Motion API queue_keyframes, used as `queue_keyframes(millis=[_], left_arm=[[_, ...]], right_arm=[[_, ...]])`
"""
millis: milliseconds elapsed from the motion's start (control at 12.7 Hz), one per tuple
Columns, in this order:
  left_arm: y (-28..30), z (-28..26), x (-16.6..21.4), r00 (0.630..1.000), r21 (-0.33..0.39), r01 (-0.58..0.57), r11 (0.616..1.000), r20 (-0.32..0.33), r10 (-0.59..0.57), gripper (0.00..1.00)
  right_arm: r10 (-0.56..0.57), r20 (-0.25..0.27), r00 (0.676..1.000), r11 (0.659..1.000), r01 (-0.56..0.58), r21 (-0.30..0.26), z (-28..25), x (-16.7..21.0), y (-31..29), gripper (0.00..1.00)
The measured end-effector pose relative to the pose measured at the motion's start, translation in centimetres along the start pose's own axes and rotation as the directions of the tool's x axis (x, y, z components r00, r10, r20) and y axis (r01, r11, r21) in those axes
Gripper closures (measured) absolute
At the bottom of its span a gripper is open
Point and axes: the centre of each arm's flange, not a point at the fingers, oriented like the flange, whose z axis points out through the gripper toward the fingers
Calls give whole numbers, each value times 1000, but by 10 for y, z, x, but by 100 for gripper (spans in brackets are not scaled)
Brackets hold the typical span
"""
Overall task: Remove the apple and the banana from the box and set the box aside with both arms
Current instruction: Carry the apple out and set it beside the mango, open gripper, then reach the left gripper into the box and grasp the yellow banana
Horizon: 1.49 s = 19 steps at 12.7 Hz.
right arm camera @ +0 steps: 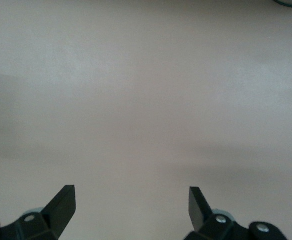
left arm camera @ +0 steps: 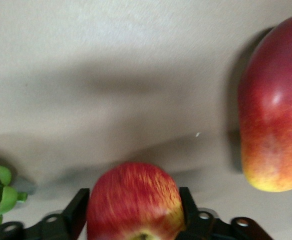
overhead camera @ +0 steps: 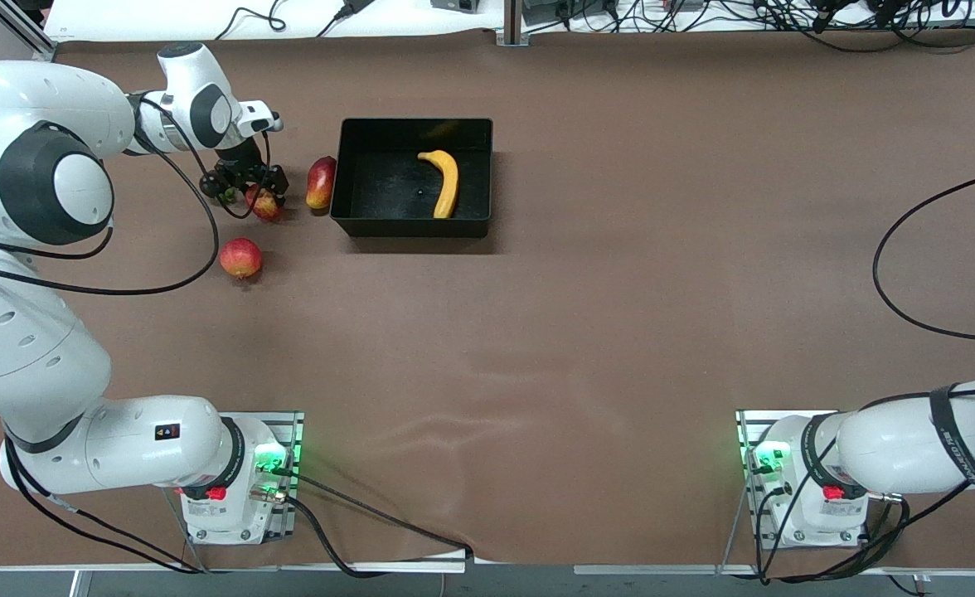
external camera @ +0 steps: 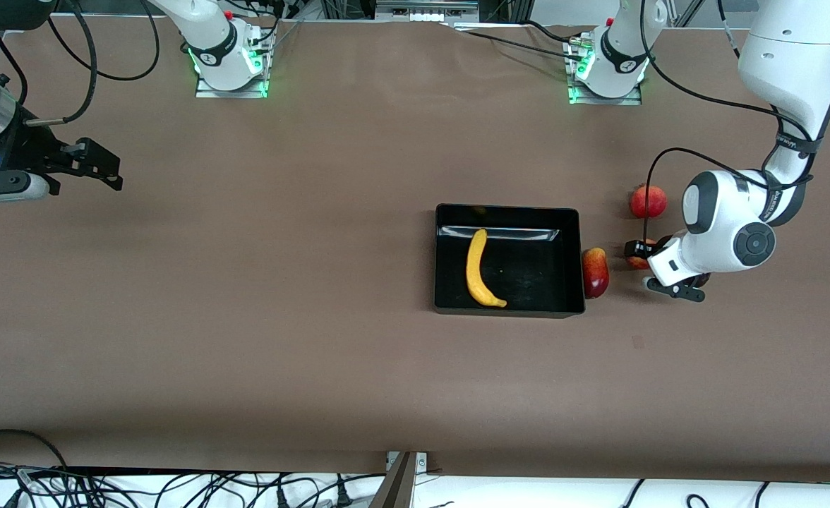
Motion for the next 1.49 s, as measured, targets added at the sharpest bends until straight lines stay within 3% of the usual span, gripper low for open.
queue_keyframes(millis=[157,393,628,864,1257,1492], left_arm=[[12,-36,13,999,3,1,1000,-40,-1,0],[90,-146,30,995,-23,97,995,5,-97,0],[170,-212,33,986,-32,164,986,-22,-165,0],[250,-175,40,976,-16,216,976,17,-216,0],[321,-107,61,979,-49,204,978,-13,-205,0],[362,-58,67,973,-96,211,973,-74,-219,0]], right_arm=[[0,-1,1000,1000,0,0,0,0,0,0],[-1,-1,1000,1000,1,0,0,0,0,0],[-1,-2,1000,1000,1,0,0,0,-1,0],[-2,-3,1000,1000,2,0,-1,0,-1,0],[-2,-4,1000,1000,2,0,-1,0,-1,0],[-2,-4,1000,1000,2,0,-1,0,-1,0]])
